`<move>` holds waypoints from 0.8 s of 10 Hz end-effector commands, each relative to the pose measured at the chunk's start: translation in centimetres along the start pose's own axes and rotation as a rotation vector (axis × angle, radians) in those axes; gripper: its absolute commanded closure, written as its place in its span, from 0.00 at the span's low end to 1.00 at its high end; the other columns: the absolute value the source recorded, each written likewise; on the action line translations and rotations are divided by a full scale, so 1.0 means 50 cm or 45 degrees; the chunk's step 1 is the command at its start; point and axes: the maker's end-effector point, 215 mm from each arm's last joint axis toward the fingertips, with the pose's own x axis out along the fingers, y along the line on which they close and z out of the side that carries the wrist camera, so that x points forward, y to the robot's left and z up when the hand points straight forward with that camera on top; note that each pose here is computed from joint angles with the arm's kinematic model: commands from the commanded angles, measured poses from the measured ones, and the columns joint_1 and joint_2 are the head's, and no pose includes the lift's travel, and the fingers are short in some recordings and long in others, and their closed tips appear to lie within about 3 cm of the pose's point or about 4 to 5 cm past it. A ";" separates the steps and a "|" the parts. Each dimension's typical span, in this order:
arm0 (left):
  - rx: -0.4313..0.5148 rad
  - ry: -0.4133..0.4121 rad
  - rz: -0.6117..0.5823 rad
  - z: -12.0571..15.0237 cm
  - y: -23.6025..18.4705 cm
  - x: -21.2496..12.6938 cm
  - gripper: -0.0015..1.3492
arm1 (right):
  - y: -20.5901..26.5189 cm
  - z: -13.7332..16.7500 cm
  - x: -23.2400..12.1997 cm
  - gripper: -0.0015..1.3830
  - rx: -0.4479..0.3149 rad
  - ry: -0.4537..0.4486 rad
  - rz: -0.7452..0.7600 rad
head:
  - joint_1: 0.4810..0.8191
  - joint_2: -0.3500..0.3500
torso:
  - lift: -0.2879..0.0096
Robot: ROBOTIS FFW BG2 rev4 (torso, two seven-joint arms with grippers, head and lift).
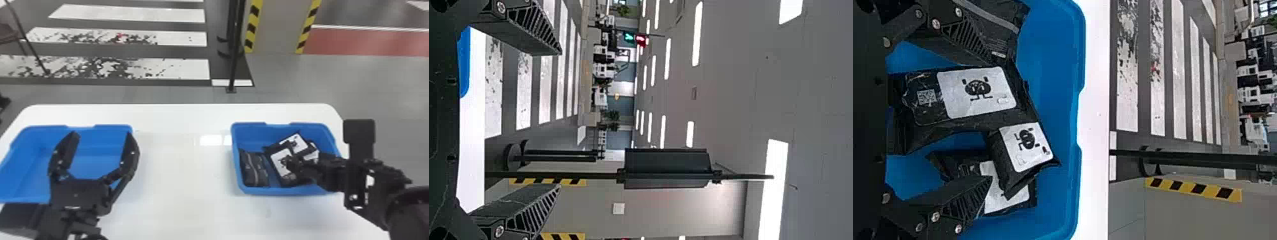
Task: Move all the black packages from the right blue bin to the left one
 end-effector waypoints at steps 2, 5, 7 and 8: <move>0.001 -0.002 -0.001 0.000 0.000 -0.001 0.07 | 0.009 -0.027 0.008 0.17 0.000 0.068 0.011 | 0.63 0.40 | 0.45; 0.002 -0.005 0.000 0.001 0.000 -0.001 0.07 | 0.016 -0.053 0.024 0.18 0.001 0.115 0.018 | 0.63 0.41 | 0.45; 0.002 -0.008 0.000 0.002 0.000 0.001 0.07 | 0.016 -0.066 0.026 0.21 0.005 0.140 0.019 | 0.63 0.41 | 0.45; 0.002 -0.008 0.000 0.002 0.000 0.001 0.07 | 0.014 -0.072 0.028 0.23 0.009 0.152 0.018 | 0.63 0.41 | 0.45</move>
